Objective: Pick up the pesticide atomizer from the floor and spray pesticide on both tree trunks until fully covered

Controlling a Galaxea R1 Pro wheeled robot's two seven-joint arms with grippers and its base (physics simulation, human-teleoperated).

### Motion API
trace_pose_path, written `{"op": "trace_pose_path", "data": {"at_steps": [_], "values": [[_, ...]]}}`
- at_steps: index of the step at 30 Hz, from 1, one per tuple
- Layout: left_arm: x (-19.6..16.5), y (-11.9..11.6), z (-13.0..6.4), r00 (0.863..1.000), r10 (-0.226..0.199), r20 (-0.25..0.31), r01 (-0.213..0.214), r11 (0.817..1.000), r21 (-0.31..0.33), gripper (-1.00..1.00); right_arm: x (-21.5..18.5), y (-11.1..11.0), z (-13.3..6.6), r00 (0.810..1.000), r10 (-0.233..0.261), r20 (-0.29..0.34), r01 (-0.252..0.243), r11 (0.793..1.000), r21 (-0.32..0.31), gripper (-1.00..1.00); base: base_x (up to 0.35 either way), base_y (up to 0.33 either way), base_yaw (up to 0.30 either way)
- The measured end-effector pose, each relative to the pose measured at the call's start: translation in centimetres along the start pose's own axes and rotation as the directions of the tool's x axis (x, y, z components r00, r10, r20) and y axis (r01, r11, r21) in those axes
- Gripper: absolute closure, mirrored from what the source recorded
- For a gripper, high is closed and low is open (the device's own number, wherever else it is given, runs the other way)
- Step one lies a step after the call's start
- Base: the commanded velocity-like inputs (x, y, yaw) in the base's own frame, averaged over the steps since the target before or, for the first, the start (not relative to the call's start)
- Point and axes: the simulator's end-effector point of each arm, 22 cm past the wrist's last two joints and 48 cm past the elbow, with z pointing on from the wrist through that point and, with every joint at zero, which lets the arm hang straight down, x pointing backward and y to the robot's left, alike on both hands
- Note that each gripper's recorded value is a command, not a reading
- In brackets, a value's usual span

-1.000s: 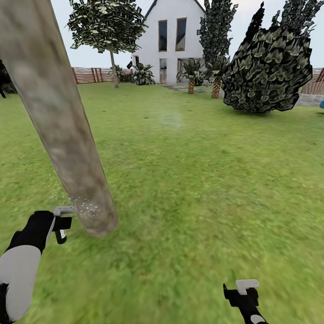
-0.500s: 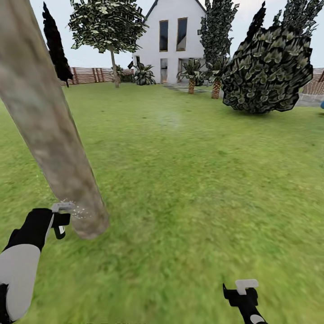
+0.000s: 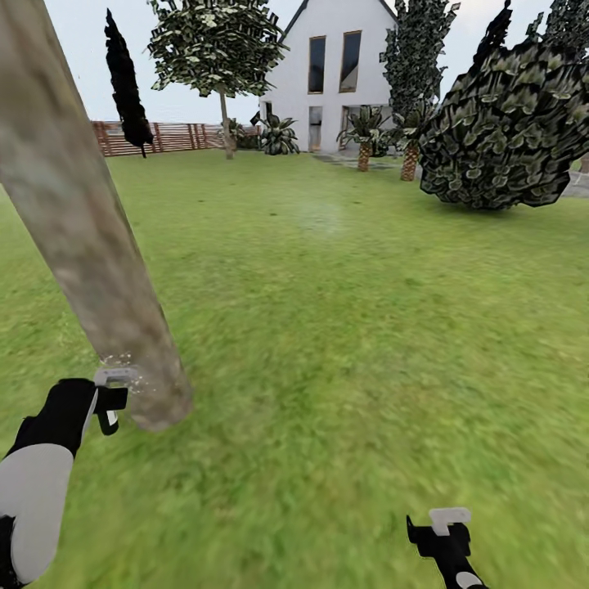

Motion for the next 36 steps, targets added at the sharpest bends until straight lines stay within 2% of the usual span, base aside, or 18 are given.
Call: {"op": "trace_pose_path", "data": {"at_steps": [16, 36], "values": [[0.09, 0.11, 0.00, 1.000, 0.004, -0.004, -0.004, 1.000, -0.005, 1.00, -0.01, 0.11, -0.01, 1.000, 0.001, 0.000, -0.001, 1.000, -0.001, -1.00, 0.232, -0.190, 0.018], [0.42, 0.17, 0.09, 1.000, 0.004, -0.008, -0.004, 1.000, -0.005, 1.00, -0.02, 0.25, -0.02, 1.000, 0.002, 0.000, -0.002, 1.000, -0.004, -1.00, 0.176, -0.227, 0.272]]}}
